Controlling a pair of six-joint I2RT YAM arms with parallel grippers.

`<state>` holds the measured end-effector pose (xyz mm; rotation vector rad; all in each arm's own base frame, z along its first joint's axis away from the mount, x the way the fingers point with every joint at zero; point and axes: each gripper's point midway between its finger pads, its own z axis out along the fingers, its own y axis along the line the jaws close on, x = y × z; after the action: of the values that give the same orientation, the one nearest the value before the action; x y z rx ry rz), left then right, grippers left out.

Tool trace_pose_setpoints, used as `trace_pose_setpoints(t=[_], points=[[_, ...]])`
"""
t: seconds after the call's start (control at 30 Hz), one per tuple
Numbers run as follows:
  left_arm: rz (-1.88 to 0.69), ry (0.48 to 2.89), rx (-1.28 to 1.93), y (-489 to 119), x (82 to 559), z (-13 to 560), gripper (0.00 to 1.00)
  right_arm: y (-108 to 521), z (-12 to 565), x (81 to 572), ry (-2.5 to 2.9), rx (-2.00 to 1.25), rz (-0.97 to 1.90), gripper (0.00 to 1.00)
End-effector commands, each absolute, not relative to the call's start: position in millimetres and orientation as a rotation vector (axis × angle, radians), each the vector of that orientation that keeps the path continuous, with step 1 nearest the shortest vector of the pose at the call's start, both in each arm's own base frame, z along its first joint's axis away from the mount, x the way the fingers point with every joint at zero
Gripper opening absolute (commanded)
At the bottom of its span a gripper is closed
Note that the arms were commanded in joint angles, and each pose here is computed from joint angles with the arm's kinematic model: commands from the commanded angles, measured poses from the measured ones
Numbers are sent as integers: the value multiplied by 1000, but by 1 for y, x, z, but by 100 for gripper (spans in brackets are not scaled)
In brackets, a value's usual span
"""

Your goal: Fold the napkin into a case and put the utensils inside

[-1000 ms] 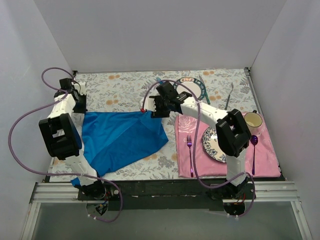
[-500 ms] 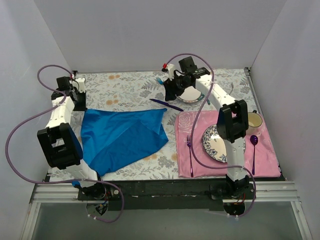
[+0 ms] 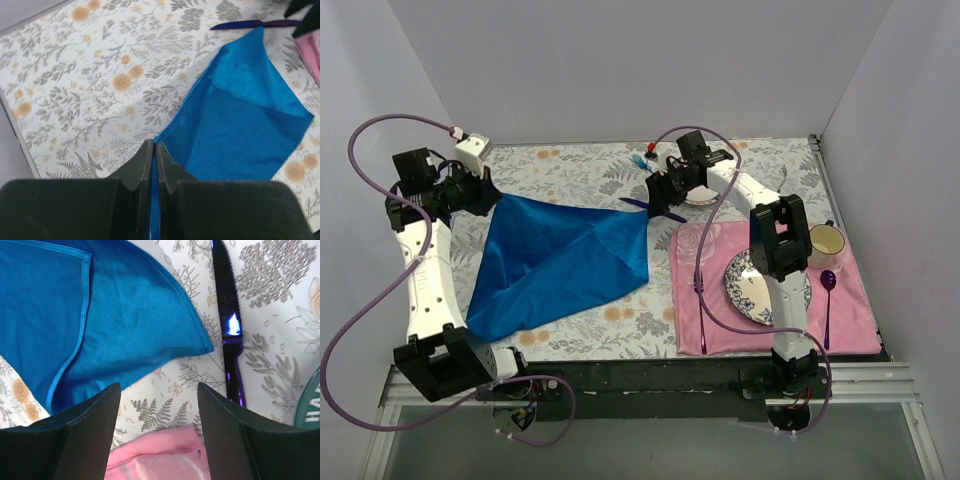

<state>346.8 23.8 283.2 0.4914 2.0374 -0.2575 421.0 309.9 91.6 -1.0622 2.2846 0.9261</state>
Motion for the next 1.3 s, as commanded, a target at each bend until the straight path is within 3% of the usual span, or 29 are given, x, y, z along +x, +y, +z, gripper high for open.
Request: trace_pose_setpoints(t=[0.0, 0.23, 0.4, 1.27], points=[[-382, 1993, 708, -2, 325, 286, 0, 316, 116, 438, 2117, -1136, 933, 71], [-282, 2036, 587, 20, 347, 281, 0, 319, 103, 448, 2117, -1143, 927, 65], [-255, 2038, 503, 30, 362, 282, 0, 318, 95, 453, 2156, -1105, 899, 48], [-260, 2043, 451, 31, 364, 278, 0, 330, 45, 459, 2217, -1112, 591, 48]])
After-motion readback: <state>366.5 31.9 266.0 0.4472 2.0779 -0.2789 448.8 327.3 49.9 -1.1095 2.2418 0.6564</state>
